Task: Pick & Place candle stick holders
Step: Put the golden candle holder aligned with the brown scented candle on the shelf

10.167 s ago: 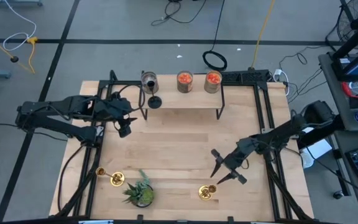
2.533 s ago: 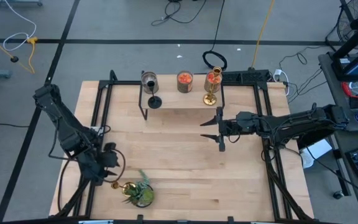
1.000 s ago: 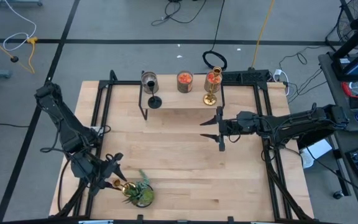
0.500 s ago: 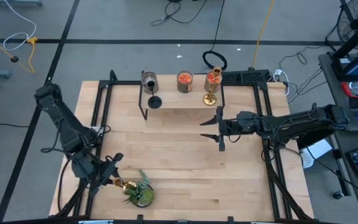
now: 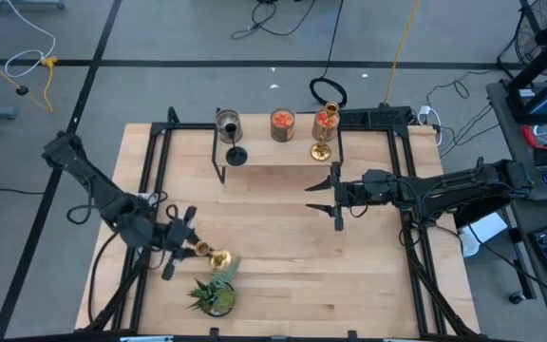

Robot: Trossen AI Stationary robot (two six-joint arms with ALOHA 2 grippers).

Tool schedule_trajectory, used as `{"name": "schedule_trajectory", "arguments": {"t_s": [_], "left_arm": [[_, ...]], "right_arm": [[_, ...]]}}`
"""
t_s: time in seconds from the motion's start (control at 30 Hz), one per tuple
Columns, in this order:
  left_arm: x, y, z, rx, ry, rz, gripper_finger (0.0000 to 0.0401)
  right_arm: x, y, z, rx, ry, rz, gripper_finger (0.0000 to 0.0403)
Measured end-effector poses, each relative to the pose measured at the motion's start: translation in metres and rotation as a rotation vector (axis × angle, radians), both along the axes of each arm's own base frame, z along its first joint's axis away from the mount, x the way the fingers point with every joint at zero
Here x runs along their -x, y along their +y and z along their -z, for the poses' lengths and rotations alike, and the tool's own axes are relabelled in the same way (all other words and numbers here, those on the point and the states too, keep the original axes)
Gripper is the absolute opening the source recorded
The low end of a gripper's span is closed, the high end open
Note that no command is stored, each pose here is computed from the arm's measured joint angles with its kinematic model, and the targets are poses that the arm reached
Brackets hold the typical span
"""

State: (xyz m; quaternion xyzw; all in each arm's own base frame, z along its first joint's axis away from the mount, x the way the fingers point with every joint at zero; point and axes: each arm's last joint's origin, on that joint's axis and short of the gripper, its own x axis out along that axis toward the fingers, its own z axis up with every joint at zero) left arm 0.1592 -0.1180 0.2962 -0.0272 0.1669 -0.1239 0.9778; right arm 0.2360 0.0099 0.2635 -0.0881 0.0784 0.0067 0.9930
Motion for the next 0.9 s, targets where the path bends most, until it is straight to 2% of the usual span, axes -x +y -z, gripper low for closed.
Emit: {"name": "schedule_trajectory", "arguments": {"t_s": [0.13,0.37,0.6,0.73,0.9], "left_arm": [[-0.013,0.019,-0.017,-0.077,-0.066,-0.103,0.005],[-0.034,0.062,-0.034,-0.064,-0.14,-0.309,0.004],[-0.064,0.092,-0.051,-0.112,-0.262,-0.304,0.005],[-0.089,0.109,-0.057,-0.146,-0.249,-0.375,0.0044],[-0.118,0.129,-0.074,-0.193,-0.256,-0.396,0.004]], "right_arm": [[0.0,0.0,0.0,0.0,0.0,0.001,0.0187],[0.0,0.0,0.0,0.001,0.001,0.003,0.0187],[0.0,0.0,0.0,0.001,0.001,0.004,0.0187],[0.0,0.0,0.0,0.001,0.002,0.004,0.0187],[0.0,0.0,0.002,0.011,0.023,0.002,0.0187]]}}
